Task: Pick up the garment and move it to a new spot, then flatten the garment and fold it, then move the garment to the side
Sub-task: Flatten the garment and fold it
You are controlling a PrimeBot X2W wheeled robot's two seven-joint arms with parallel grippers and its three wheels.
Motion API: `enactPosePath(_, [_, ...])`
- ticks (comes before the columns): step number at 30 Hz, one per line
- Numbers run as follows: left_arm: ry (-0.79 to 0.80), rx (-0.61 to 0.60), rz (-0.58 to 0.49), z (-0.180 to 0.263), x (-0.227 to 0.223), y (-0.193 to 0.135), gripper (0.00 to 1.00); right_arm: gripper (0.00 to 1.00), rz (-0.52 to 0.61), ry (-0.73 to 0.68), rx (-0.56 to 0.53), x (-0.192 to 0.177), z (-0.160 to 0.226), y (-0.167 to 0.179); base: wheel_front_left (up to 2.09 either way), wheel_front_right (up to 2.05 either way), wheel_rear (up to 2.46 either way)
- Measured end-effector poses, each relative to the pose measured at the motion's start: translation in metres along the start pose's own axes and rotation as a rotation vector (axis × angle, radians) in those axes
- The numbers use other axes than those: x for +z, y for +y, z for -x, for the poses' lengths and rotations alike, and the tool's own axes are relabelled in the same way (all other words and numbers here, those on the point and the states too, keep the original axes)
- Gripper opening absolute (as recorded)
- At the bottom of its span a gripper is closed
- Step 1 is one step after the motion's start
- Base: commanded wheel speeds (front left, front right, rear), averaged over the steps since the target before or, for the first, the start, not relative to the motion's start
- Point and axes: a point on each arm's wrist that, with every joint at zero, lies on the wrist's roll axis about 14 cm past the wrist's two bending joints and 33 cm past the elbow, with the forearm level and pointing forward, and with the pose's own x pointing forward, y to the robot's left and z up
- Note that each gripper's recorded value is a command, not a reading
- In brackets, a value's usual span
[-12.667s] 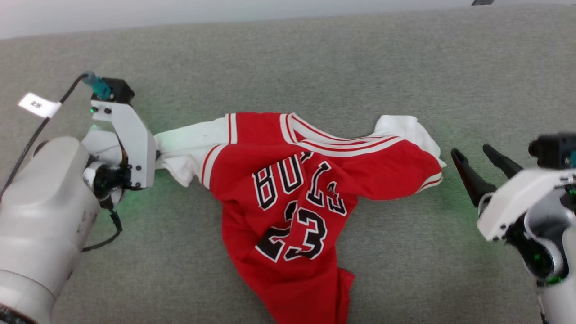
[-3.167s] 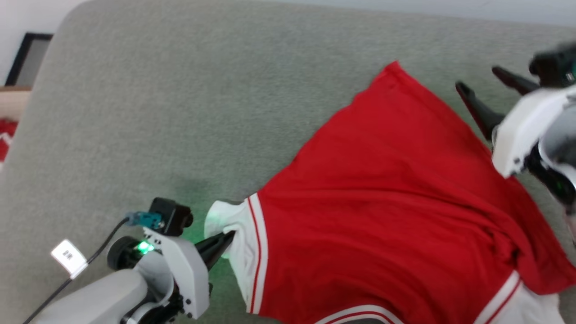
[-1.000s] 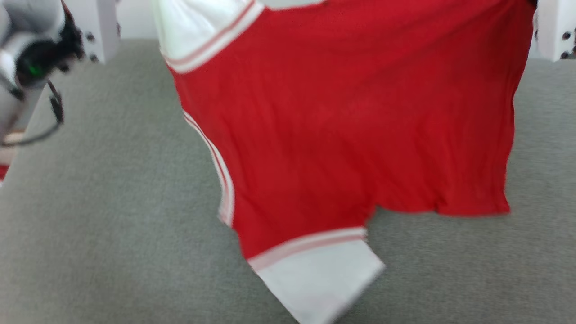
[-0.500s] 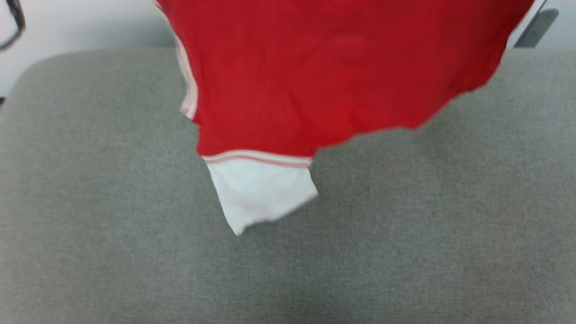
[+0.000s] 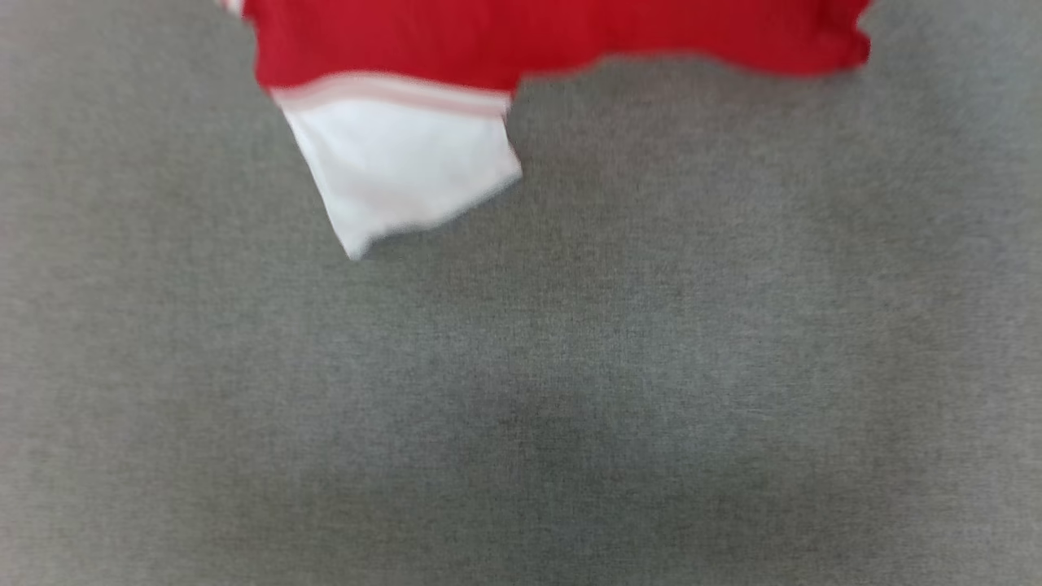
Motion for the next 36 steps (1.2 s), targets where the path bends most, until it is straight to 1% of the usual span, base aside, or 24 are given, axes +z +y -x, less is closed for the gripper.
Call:
enactPosePath(3, [-0.077, 0.035, -0.018, -0.01, 0.001, 0.005, 0.0, 0.0, 0.041, -0.056, -0.026, -0.004, -0.011, -0.006, 0.0, 0.0, 0.0])
enactPosePath(6, [-0.131, 0.066, -0.02, -0.017, 0.002, 0.01, 0.0, 0.0, 0.072, -0.067, -0.042, -0.01, -0.019, -0.011, 0.0, 0.0, 0.0])
enactPosePath(9, [-0.149, 0.068, -0.028, -0.019, -0.001, 0.013, 0.0, 0.0, 0.088, -0.088, -0.032, -0.011, -0.027, -0.006, 0.0, 0.0, 0.0])
enactPosePath(11, [-0.181, 0.065, -0.025, -0.017, 0.007, 0.016, 0.0, 0.0, 0.103, -0.101, -0.023, -0.011, -0.03, -0.002, 0.0, 0.0, 0.0])
enactPosePath(13, [-0.177, 0.062, -0.02, -0.013, 0.0, 0.02, 0.0, 0.0, 0.105, -0.077, -0.013, -0.026, -0.03, 0.004, 0.0, 0.0, 0.0])
enactPosePath(15, [-0.125, 0.043, -0.017, -0.005, -0.023, 0.017, 0.0, 0.0, 0.095, -0.032, 0.002, -0.049, -0.026, 0.012, 0.0, 0.0, 0.0])
enactPosePath(16, [-0.098, 0.028, -0.015, -0.001, -0.035, 0.014, 0.0, 0.0, 0.109, -0.012, 0.016, -0.057, -0.023, 0.017, 0.0, 0.0, 0.0])
enactPosePath(22, [0.003, -0.024, 0.003, 0.024, -0.069, 0.0, 0.0, 0.0, 0.098, 0.052, 0.062, -0.08, -0.003, 0.038, 0.0, 0.0, 0.0])
enactPosePath(24, [0.076, -0.041, 0.028, 0.035, -0.086, -0.008, 0.0, 0.0, 0.087, 0.082, 0.087, -0.091, 0.007, 0.048, 0.0, 0.0, 0.0])
enactPosePath(26, [0.153, -0.074, 0.031, 0.046, -0.101, -0.019, 0.0, 0.0, 0.077, 0.123, 0.11, -0.1, 0.018, 0.057, 0.0, 0.0, 0.0])
enactPosePath(27, [0.188, -0.083, 0.053, 0.052, -0.107, -0.024, 0.0, 0.0, 0.064, 0.128, 0.12, -0.101, 0.023, 0.061, 0.0, 0.0, 0.0])
enactPosePath(29, [0.273, -0.125, 0.052, 0.069, -0.122, -0.036, 0.0, 0.0, 0.039, 0.168, 0.145, -0.109, 0.035, 0.071, 0.0, 0.0, 0.0])
enactPosePath(31, [0.352, -0.171, 0.083, 0.089, -0.137, -0.05, 0.0, 0.0, -0.001, 0.212, 0.173, -0.12, 0.051, 0.082, 0.0, 0.0, 0.0])
enactPosePath(32, [0.395, -0.199, 0.074, 0.101, -0.144, -0.057, 0.0, 0.0, -0.005, 0.239, 0.192, -0.124, 0.06, 0.088, 0.0, 0.0, 0.0])
enactPosePath(34, [0.48, -0.223, 0.114, 0.125, -0.158, -0.063, 0.0, 0.0, -0.042, 0.285, 0.212, -0.132, 0.077, 0.093, 0.0, 0.0, 0.0])
enactPosePath(36, [0.571, -0.249, 0.119, 0.154, -0.173, -0.066, 0.0, 0.0, -0.074, 0.338, 0.236, -0.14, 0.097, 0.098, 0.0, 0.0, 0.0])
